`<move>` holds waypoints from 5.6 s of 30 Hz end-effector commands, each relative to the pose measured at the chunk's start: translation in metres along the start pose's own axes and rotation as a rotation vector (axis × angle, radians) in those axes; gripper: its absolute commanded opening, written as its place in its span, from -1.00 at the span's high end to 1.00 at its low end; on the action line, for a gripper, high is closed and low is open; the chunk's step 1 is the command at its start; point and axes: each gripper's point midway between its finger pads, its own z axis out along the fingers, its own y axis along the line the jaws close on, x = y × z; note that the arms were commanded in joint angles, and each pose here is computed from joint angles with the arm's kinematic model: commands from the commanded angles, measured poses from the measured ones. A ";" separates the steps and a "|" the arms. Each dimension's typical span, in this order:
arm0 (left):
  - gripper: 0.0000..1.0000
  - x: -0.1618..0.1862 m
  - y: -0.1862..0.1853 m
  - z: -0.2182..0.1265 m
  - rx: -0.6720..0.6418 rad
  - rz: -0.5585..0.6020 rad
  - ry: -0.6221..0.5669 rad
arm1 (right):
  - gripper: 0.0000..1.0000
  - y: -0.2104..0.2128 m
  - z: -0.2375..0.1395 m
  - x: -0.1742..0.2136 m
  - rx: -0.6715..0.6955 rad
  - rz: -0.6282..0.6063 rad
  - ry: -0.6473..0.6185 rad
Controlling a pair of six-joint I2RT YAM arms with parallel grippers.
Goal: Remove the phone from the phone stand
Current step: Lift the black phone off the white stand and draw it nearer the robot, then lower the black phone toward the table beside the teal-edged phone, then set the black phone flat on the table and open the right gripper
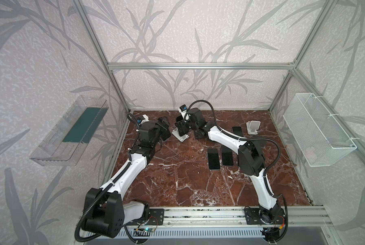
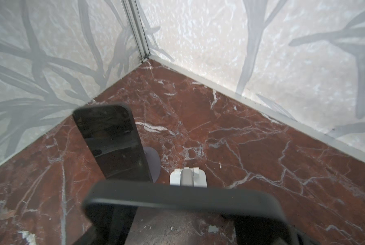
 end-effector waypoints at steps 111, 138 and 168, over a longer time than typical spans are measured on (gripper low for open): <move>-0.59 0.024 -0.032 0.005 0.104 0.025 0.140 | -0.41 0.010 -0.104 0.195 0.423 0.419 0.432; -0.56 0.024 -0.017 0.014 0.091 -0.044 0.152 | -0.48 -0.017 -0.090 0.241 0.440 0.507 0.542; -0.41 0.032 -0.019 0.021 0.116 -0.063 0.209 | -0.56 -0.022 -0.090 0.257 0.573 0.462 0.530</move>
